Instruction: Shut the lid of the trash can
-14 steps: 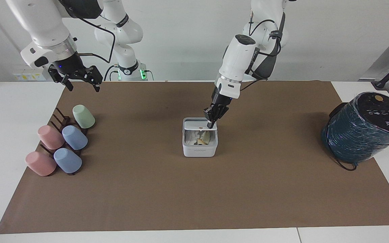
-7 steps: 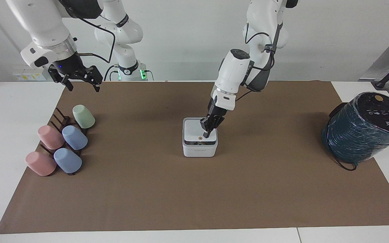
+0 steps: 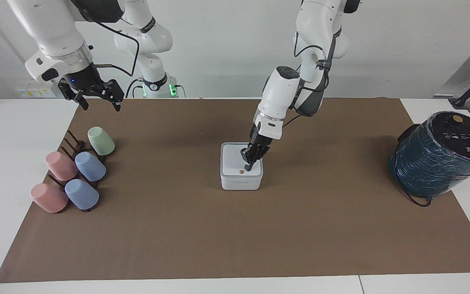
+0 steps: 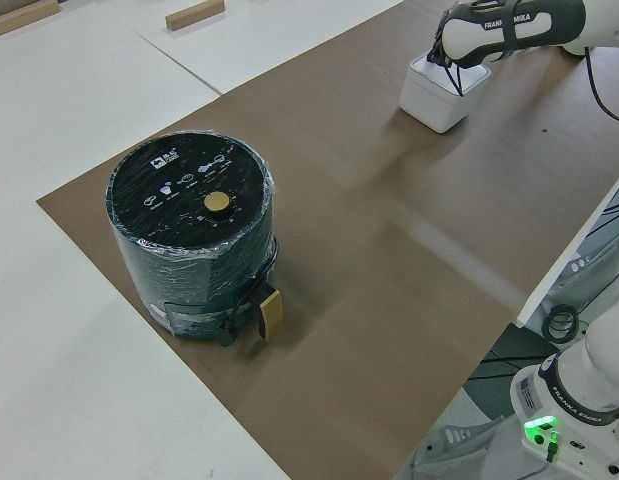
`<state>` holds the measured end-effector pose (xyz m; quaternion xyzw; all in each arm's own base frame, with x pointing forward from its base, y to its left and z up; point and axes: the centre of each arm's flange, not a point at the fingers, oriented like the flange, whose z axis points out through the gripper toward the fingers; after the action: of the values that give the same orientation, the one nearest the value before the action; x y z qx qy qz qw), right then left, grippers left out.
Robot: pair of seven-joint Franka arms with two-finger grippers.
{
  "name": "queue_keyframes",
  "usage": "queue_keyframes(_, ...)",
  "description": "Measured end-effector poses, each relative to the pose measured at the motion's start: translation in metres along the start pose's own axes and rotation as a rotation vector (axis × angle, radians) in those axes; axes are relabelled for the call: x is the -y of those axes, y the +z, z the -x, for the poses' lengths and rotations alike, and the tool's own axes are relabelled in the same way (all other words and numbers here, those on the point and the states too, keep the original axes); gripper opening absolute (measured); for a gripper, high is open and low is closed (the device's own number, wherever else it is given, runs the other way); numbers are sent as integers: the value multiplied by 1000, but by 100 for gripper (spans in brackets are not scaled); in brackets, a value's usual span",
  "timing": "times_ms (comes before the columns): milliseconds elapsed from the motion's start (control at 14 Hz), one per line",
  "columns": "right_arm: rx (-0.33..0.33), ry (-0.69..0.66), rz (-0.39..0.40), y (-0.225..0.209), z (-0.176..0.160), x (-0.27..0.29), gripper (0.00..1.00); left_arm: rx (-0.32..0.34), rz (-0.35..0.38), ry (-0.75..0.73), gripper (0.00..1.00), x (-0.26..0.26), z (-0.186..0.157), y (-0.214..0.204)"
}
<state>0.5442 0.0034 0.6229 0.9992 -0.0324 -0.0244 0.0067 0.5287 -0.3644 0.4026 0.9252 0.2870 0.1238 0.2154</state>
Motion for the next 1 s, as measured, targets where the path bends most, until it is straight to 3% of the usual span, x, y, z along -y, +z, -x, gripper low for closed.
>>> queue_keyframes(429,0,0,0,0,0,0,100,1,-1,1,1,0,0,2)
queue_keyframes(500,0,0,0,0,0,0,100,1,-1,1,7,-1,0,2)
queue_keyframes(643,0,0,0,0,0,0,100,18,-27,2,26,-11,-3,-3)
queue_keyframes(786,0,0,0,0,0,0,100,50,-101,5,52,-26,-18,-20)
queue_keyframes(1000,0,0,0,0,0,0,100,76,-195,61,86,-38,-74,-79)
